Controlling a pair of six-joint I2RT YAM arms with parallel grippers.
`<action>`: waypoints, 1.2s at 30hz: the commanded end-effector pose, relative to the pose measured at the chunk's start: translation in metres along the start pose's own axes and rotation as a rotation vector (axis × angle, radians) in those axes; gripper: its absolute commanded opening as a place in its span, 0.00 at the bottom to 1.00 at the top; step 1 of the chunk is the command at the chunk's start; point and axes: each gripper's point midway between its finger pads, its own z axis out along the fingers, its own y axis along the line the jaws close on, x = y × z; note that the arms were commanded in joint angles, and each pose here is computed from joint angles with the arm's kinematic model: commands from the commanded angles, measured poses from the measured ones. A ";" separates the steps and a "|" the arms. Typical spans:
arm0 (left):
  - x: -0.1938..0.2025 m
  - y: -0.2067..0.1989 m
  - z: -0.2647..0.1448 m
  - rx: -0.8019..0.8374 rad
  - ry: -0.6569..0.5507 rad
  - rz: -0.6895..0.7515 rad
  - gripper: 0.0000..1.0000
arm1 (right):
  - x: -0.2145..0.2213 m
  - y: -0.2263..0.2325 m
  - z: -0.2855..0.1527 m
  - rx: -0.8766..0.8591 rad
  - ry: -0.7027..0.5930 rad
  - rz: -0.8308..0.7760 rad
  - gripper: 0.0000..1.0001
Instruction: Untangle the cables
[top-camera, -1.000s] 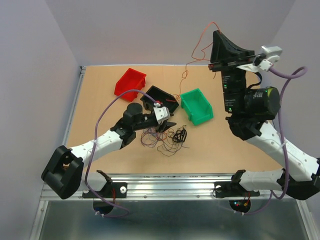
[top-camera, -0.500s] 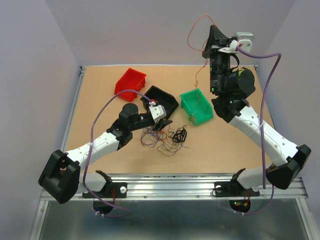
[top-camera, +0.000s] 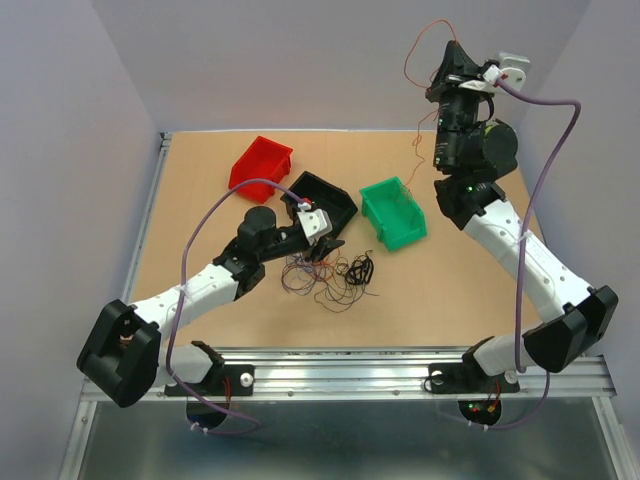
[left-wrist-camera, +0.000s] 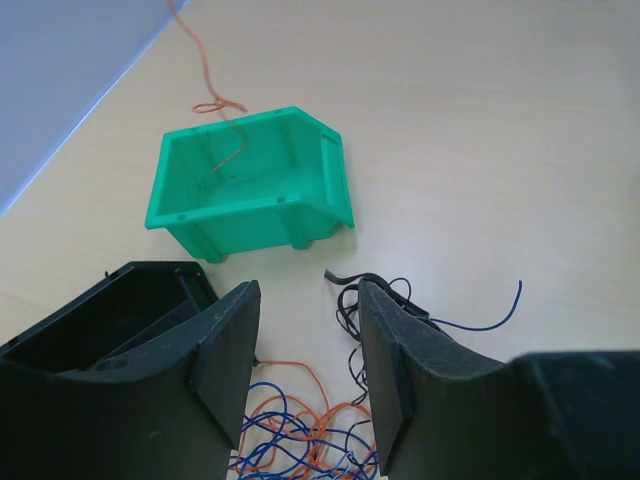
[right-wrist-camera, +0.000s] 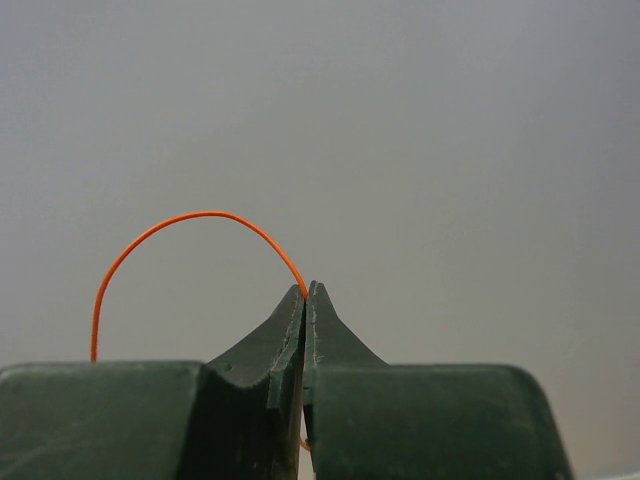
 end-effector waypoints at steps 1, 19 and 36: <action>-0.015 0.002 -0.003 -0.006 -0.047 0.030 0.55 | -0.005 -0.004 0.004 0.001 -0.038 0.075 0.01; -0.015 0.009 -0.005 -0.042 -0.040 0.034 0.55 | 0.087 -0.046 -0.049 0.088 0.110 0.119 0.01; -0.020 0.014 -0.010 -0.075 -0.046 0.050 0.55 | 0.198 -0.054 -0.107 0.091 0.337 0.146 0.01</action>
